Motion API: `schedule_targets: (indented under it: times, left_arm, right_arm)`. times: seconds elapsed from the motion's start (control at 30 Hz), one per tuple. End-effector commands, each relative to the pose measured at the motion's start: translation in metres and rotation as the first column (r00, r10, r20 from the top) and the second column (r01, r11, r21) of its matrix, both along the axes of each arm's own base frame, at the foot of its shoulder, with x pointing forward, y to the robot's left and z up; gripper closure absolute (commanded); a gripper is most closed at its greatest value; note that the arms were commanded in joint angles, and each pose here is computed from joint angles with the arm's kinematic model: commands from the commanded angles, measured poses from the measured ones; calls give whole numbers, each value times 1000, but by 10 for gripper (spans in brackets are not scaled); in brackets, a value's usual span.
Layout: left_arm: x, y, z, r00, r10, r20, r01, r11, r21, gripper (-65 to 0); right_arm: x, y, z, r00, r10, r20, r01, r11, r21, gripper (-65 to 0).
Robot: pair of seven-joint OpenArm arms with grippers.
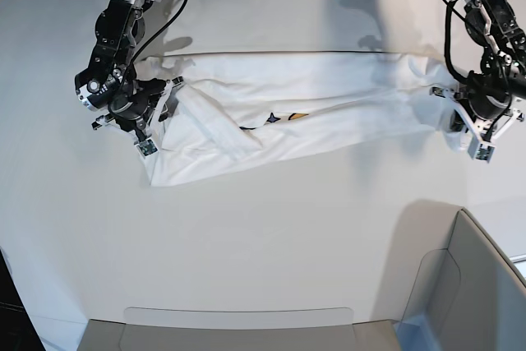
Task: Layout the t-shirt on the table in an organized manner, then fold the t-shirt properly
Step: 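Stretch the folded shirt strip between both grippers to straighten it, then release the strip end with the left gripper and move it inward along the shirt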
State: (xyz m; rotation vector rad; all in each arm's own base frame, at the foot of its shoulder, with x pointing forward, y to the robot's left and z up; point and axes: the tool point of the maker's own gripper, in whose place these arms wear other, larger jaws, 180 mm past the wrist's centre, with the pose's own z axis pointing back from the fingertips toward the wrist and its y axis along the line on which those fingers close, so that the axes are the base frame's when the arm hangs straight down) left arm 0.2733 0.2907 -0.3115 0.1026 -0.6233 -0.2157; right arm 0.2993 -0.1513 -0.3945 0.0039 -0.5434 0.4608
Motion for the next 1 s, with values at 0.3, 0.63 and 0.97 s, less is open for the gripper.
schedule_targets:
  times: [0.3,0.63,0.97]
  left_arm:
    - [11,-48,20,991,-67,116,73,996,-49,0]
    - [13,-101,6,983,-147,106,161,977,-139,-18]
    - [16,-158,0,969,-216,119,239,941,-241,-18]
  right_arm:
    - [0,-6,2,1000,3,-9,-3,999,-36,-143]
    - [0,-6,2,1000,3,-9,-3,999,-36,-143]
    - [-1,-7,1,1000,3,-10,-3,999,-38,-143]
